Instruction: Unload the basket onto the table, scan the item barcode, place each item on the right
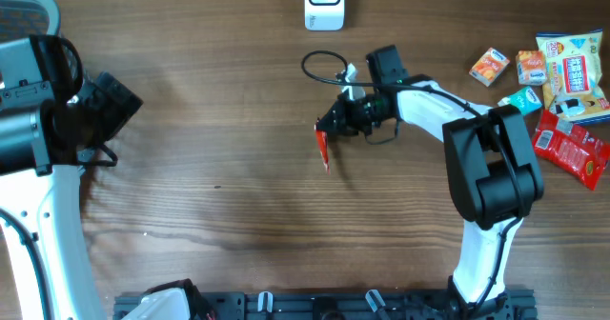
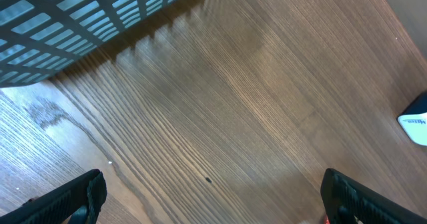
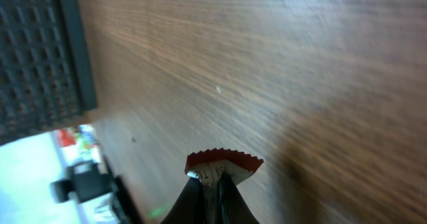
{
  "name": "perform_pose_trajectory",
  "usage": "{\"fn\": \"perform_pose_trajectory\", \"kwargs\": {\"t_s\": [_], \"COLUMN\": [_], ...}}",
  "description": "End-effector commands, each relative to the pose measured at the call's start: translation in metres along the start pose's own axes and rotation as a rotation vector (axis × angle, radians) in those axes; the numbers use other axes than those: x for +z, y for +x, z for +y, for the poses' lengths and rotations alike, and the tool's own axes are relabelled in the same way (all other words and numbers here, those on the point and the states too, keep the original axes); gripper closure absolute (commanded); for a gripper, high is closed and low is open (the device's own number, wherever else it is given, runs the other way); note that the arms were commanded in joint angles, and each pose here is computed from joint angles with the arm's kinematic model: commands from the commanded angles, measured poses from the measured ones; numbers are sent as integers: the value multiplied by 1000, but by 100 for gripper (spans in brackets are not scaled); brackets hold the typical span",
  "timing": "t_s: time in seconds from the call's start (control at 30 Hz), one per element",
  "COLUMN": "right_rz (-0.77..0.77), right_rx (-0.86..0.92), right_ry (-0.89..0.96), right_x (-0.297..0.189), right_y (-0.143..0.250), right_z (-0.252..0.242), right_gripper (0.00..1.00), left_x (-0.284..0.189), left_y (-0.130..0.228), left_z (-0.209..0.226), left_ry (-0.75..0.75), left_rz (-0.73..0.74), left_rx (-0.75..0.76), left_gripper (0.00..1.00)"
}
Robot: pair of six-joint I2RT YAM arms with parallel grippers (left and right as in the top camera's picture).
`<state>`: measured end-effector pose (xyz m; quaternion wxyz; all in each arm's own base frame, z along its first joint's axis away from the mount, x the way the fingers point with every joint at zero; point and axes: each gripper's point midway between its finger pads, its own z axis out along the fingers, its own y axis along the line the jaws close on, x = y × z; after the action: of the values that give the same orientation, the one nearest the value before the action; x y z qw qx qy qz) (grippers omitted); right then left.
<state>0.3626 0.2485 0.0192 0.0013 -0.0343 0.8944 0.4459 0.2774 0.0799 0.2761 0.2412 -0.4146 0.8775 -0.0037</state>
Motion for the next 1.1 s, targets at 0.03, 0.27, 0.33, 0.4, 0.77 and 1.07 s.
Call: {"fn": "perform_pose_trajectory", "kwargs": {"t_s": [0.03, 0.27, 0.33, 0.4, 0.77, 1.07], "right_rz": [22, -95, -111, -105, -60, 56], "right_rx": [102, 186, 186, 137, -45, -267], "right_ry": [-65, 260, 460, 576, 498, 545], "right_x": [-6, -43, -69, -90, -79, -13], "right_y": [14, -11, -14, -18, -25, 7], "right_z": [-1, -61, -86, -90, -27, -8], "right_gripper": [87, 46, 45, 43, 22, 37], "left_x": [-3, -3, -3, -3, -3, -3], "left_y": [-4, -4, -4, -4, -4, -4], "left_z": [3, 3, 3, 3, 3, 3], "left_ry": [-9, -10, -10, -9, -10, -9], "left_rz": [-19, -19, -19, -19, -19, -19], "left_rx": [-20, -20, -20, -20, -20, -20], "left_gripper": [0, 0, 0, 0, 0, 0]}}
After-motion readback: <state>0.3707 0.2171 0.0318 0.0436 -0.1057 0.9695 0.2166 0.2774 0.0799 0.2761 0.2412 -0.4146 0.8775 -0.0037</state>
